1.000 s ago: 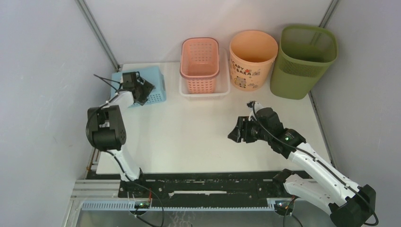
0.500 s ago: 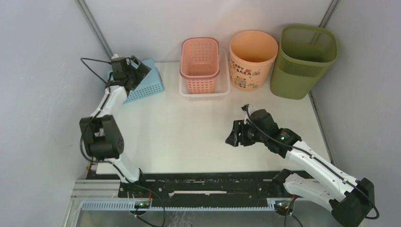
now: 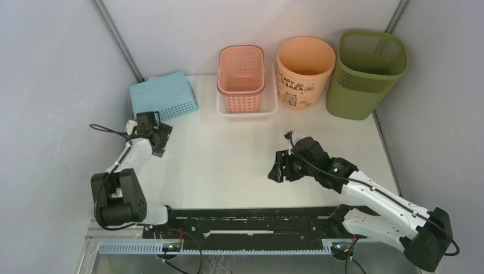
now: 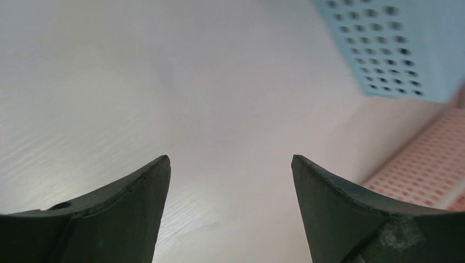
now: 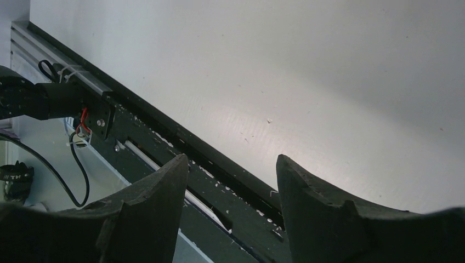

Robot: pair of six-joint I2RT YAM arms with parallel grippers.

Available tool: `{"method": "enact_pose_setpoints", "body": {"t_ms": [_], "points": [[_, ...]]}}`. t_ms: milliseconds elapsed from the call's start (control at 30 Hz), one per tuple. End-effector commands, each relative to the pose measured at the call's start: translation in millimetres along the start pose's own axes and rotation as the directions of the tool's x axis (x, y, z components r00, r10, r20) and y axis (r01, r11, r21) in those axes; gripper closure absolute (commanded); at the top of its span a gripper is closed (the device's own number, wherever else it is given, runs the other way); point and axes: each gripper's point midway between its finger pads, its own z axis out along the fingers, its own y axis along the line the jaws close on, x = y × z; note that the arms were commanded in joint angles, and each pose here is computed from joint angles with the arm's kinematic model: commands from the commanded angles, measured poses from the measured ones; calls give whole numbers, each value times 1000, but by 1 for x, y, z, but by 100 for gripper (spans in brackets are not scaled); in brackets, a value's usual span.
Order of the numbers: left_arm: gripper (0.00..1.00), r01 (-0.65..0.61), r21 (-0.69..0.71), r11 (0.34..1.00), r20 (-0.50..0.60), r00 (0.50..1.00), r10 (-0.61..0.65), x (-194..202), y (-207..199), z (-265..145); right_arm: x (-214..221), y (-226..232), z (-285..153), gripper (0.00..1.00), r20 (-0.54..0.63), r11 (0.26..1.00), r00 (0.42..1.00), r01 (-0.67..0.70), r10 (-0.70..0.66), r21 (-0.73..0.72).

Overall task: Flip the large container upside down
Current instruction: Move the container to the corner of the board.

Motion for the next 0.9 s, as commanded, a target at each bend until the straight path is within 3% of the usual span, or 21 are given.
{"method": "enact_pose_setpoints", "body": {"t_ms": [0,233,500,667,867], "points": [[16,136,-59,989,54,990,-133,-21,12,11,-3,0,-2,31,46,1000,999,2,-1,-7],[18,153,-147,977,6,988,-154,-46,-3,47,2,-6,-5,31,40,1000,999,10,-10,15],[17,276,-312,909,55,960,-273,-52,11,75,5,-12,-1,30,15,999,1000,5,-6,38],[18,347,-299,889,108,938,-329,-62,3,82,8,-15,1,30,2,999,1000,5,-5,49],[19,460,-190,867,178,885,-431,-80,-17,84,10,-20,3,30,-19,998,1000,2,-1,63]]}}
